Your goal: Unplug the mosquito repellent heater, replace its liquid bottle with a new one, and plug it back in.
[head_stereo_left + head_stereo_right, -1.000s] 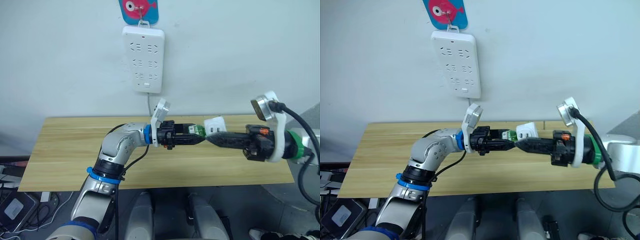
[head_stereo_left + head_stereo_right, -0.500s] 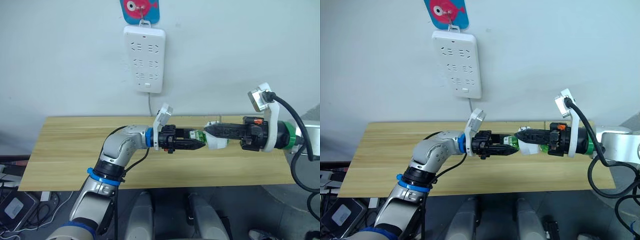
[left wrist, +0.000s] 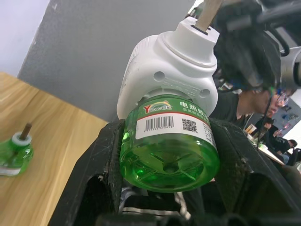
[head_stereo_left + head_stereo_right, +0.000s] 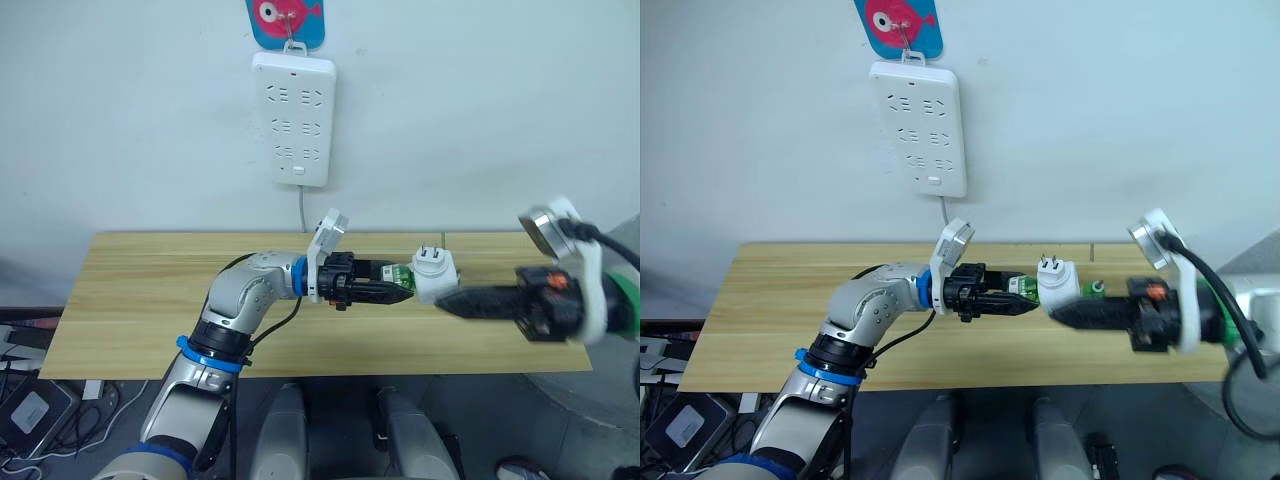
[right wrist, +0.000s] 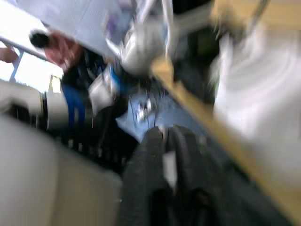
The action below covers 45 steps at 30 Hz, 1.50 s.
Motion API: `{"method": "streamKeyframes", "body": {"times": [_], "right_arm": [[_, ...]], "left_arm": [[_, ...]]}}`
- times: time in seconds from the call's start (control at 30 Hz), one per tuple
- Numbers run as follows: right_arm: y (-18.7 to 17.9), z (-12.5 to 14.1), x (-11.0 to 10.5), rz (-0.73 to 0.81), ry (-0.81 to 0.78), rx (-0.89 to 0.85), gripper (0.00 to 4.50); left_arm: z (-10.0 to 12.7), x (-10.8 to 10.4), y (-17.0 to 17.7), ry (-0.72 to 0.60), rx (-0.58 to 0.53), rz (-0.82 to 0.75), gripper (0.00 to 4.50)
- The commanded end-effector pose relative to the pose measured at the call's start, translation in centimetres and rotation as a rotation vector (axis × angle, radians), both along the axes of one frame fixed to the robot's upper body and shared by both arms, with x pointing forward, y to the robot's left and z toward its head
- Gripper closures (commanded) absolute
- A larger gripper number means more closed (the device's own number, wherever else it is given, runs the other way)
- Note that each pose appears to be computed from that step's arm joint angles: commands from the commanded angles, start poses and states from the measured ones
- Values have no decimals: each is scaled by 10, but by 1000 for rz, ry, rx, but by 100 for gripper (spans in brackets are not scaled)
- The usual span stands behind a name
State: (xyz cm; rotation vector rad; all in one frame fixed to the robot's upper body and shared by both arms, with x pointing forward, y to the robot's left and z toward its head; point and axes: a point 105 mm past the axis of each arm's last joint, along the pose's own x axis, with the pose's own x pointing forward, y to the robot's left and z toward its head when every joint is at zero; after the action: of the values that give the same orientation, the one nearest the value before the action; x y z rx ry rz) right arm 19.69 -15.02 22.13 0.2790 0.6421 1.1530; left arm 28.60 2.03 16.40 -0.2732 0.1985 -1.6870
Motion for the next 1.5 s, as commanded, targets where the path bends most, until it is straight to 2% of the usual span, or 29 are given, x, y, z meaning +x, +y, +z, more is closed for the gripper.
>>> {"method": "streamKeyframes", "body": {"times": [0.03, 0.13, 0.2, 0.27, 0.57, 1.0, 1.1, 1.17, 1.33, 1.4, 1.5], "right_arm": [[-20, 5, 9, -84, -132, -74, 256], [-39, -1, 25, -150, -250, -155, 145], [-40, -5, 29, -135, -302, -170, 63], [-36, -6, 31, -106, -334, -158, 2], [4, 5, 29, 2, -326, 29, 2], [28, -2, 30, 57, -328, 41, 2], [29, -2, 29, 68, -330, 40, 58], [30, -3, 28, 78, -329, 36, 125], [30, -1, 26, 74, -314, 63, 134], [29, -1, 28, 45, -298, 82, 134], [22, -10, 32, -16, -260, 63, 134]], "left_arm": [[12, -7, -1, -13, -46, -49, 222], [16, -8, 3, 4, -47, -66, 222], [18, -9, 6, 19, -43, -89, 222], [21, -10, 7, 33, -43, -112, 222], [31, -13, 6, 68, -52, -161, 222], [31, -19, 2, 83, -56, -191, 222], [30, -22, 2, 92, -56, -199, 222], [29, -23, 2, 95, -54, -203, 222], [26, -23, 3, 99, -43, -197, 222], [25, -17, 4, 93, -40, -161, 150], [29, -10, 10, 48, -39, -116, 70]]}}
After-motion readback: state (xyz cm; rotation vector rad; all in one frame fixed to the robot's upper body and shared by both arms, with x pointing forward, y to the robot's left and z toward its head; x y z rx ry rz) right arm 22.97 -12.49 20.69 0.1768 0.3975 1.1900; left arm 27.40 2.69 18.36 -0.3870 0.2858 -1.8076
